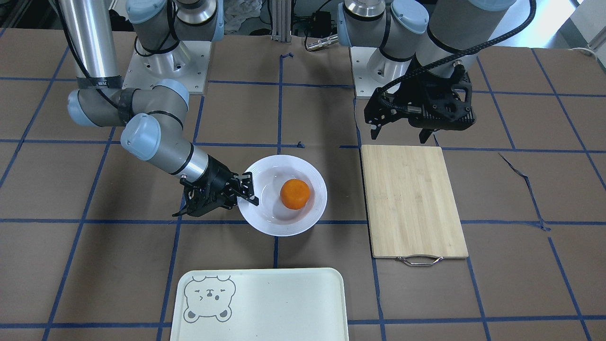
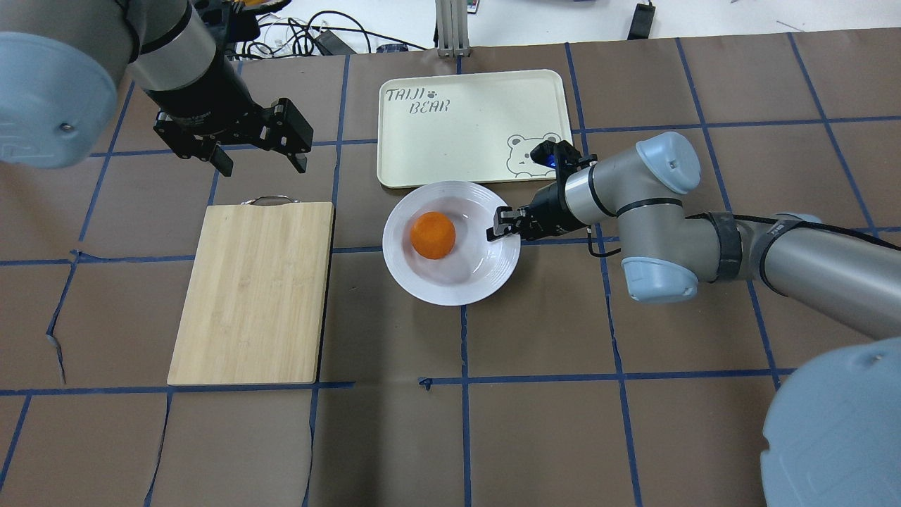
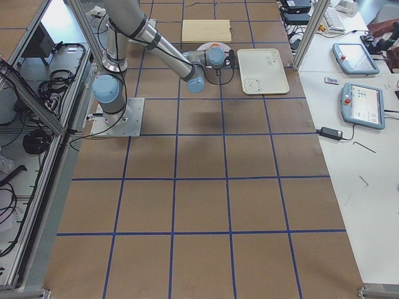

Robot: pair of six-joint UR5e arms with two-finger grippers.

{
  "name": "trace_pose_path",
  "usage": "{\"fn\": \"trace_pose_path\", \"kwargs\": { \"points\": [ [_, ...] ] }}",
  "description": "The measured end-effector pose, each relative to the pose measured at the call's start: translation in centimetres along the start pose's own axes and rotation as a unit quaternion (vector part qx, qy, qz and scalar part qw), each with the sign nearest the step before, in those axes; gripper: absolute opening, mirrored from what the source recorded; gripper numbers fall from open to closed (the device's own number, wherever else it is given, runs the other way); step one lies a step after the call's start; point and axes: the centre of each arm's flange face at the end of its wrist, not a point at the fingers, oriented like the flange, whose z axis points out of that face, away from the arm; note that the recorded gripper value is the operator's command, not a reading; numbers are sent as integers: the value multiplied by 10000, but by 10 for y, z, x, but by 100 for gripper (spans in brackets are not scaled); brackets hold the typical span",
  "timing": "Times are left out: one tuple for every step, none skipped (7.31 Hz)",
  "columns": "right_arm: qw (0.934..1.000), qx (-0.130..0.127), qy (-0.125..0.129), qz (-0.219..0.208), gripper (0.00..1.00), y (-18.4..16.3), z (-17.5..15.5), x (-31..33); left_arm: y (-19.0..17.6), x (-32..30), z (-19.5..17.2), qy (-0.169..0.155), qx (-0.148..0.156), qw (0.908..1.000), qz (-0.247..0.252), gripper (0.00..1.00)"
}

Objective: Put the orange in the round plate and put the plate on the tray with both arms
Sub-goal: 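Slide the plate with the right gripper onto the bear-printed tray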

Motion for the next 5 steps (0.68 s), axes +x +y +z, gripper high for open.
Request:
{"fn": "trace_pose_path", "kwargs": {
  "points": [
    [9999, 144, -54, 35, 0, -22, -7, 6, 0, 0, 0, 0, 0, 10000, -1, 100],
    [9996, 276, -46, 107, 0, -54, -9, 14, 0, 0, 0, 0, 0, 10000, -2, 100],
    [9990, 376, -37, 239, 0, -91, -6, 23, 0, 0, 0, 0, 0, 10000, -3, 100],
    [9985, 449, -30, 327, 0, -131, 4, 36, 0, 0, 0, 0, 0, 10000, -3, 100],
    [9980, 471, -22, 419, 0, -167, 14, 49, 0, 0, 0, 0, 0, 10000, -3, 100]
  ]
}}
